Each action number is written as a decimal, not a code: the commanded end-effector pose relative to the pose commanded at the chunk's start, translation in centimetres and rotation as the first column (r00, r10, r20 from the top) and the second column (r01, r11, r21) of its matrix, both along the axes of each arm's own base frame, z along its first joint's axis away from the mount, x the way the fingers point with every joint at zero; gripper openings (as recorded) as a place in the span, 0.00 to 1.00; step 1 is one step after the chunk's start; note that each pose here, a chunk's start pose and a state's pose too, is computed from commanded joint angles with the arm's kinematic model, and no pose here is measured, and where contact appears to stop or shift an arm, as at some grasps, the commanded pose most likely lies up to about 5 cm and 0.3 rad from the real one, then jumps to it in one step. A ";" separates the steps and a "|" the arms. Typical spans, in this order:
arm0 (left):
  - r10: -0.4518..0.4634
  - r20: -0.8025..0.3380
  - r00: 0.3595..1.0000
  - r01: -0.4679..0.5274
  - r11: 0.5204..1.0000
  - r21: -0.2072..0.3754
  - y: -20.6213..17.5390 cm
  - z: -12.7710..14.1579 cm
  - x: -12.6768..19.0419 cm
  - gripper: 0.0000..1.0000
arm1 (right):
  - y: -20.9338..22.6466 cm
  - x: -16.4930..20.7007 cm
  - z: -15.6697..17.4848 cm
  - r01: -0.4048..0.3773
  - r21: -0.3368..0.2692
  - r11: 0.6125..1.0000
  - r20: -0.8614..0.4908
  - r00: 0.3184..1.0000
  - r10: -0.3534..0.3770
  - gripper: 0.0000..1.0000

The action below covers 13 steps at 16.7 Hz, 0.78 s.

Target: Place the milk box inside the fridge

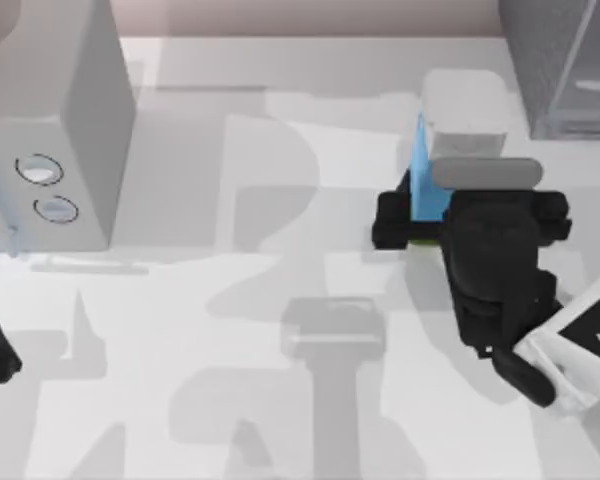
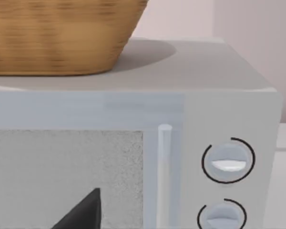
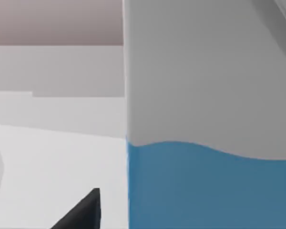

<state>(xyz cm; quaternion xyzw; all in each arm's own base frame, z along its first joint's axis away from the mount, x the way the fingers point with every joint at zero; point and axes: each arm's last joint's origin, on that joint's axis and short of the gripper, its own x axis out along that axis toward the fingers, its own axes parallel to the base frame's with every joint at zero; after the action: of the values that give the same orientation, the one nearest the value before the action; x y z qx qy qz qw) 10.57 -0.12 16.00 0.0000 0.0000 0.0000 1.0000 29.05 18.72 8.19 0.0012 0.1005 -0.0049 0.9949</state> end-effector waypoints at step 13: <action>0.000 0.000 1.000 0.000 1.000 0.000 0.0 0.0 0.0 1.00 | 0.0 4.7 -0.9 0.000 0.000 1.000 0.000 1.000 0.000 1.00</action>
<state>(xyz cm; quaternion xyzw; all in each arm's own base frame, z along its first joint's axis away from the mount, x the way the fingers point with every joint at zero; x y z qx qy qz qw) 10.57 -0.12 16.00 0.0000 0.0000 0.0000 1.0000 33.71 18.69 7.25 0.0012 0.1005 -0.0049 0.9949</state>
